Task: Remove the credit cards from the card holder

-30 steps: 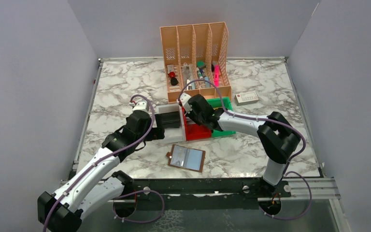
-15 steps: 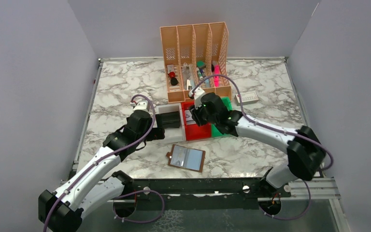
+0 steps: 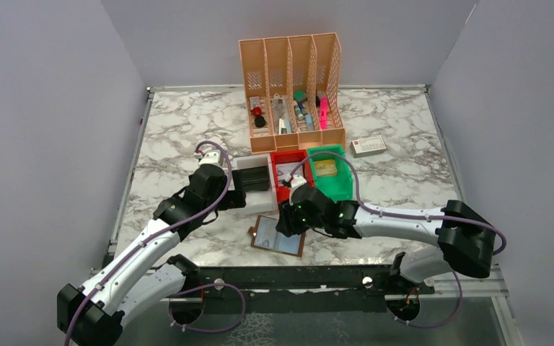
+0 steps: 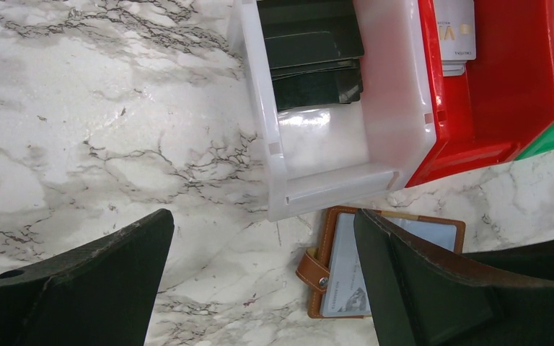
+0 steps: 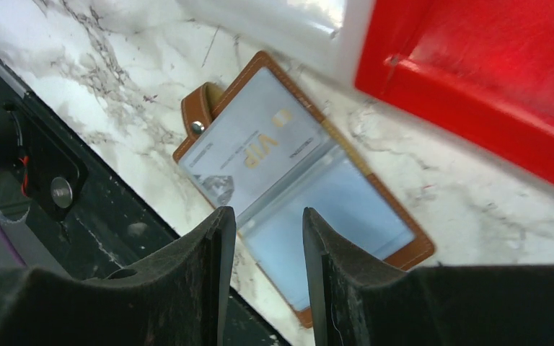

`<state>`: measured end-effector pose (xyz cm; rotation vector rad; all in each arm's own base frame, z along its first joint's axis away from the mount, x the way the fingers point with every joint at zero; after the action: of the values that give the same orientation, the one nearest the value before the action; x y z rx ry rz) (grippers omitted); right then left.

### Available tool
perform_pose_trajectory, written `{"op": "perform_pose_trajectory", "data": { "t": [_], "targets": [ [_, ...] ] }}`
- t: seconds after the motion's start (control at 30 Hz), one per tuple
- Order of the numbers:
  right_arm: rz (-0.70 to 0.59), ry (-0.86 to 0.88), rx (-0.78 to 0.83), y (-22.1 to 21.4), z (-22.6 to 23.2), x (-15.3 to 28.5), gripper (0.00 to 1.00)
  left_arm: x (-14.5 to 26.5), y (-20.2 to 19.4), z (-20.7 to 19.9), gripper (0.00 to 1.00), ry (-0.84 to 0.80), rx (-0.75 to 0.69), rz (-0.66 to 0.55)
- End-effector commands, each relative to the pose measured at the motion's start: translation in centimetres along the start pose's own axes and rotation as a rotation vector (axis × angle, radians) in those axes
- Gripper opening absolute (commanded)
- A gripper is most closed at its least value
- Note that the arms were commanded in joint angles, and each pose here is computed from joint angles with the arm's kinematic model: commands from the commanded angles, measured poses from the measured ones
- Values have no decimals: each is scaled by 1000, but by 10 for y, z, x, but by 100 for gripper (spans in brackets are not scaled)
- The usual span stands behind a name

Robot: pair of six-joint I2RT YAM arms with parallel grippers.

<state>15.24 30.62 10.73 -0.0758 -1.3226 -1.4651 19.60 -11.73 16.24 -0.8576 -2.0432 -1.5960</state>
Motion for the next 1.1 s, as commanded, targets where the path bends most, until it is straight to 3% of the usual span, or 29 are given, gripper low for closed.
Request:
{"op": "perform_pose_trajectory", "data": {
  "t": [0.0, 1.07],
  "targets": [
    [-46, -149, -56, 3, 8, -2, 45, 6, 11, -4, 99, -19, 3, -41],
    [18, -221, 26, -17, 35, -31, 47, 2, 9, -3, 99, -3, 4, -29]
  ]
}}
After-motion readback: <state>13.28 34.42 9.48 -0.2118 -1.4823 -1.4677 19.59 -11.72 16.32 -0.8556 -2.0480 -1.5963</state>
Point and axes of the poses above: each gripper's point midway between its finger pads, its own x axis back along the fingers, its own z axis along the line the jaws close on, y = z × x, the point moved 4 cm from there along x, back along the fingers, and after that the axes turned 1 degree about x, right-handed, at the moved point
